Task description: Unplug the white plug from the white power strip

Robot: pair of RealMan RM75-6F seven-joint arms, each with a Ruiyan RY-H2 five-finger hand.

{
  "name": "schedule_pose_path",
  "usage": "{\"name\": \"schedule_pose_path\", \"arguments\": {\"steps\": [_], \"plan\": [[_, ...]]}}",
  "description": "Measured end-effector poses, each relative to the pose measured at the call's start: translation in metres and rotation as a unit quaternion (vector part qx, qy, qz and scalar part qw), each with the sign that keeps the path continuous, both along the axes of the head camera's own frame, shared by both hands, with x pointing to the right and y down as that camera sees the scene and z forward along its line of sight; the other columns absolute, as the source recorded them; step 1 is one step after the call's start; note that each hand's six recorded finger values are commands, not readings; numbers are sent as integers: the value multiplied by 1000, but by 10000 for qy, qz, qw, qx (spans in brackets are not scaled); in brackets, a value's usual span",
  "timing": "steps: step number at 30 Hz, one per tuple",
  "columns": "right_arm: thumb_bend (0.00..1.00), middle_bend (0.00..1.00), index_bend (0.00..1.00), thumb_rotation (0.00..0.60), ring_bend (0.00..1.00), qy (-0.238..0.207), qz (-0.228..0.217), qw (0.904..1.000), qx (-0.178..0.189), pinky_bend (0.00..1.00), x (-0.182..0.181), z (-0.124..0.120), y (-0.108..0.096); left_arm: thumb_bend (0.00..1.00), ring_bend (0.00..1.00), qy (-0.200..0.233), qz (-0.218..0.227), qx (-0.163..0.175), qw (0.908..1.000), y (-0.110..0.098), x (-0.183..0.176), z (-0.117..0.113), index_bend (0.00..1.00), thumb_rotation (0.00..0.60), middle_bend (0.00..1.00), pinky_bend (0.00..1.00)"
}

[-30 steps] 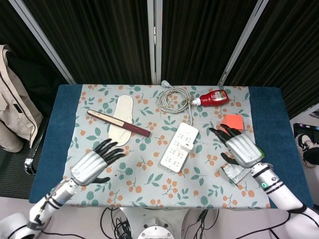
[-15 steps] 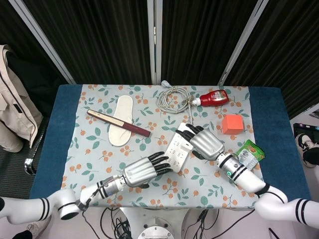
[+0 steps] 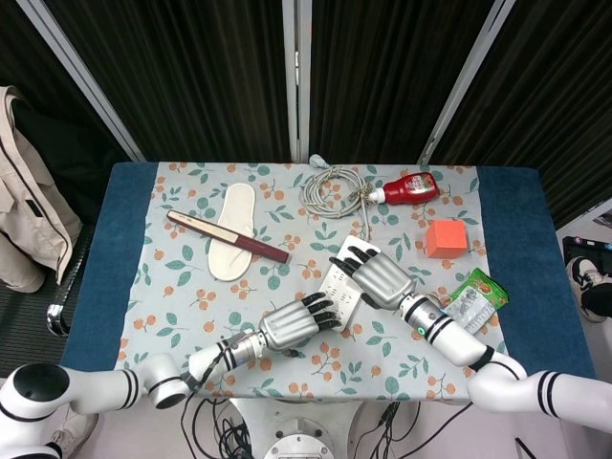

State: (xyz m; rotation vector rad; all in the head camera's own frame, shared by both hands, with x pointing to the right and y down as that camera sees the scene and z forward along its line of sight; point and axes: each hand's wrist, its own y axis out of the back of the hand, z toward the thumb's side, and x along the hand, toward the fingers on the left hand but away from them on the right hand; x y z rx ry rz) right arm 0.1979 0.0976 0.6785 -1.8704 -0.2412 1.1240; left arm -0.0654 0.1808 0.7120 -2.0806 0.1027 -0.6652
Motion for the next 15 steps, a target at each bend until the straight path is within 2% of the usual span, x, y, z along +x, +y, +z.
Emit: {"name": "schedule_pose_path", "arguments": {"steps": [10,15], "plan": [[327,241,104,600,98,184,-46,9998,-85,290,-3,24,-1,80,94,43,-163,-118,9998,0,4,11,148,600,178,94],[347,296,187,600,141,239,-25,9997,-101,321,-1,33,-1,80,95,75,-201,-161,9996,0,4,12,148,600,178,94]]}}
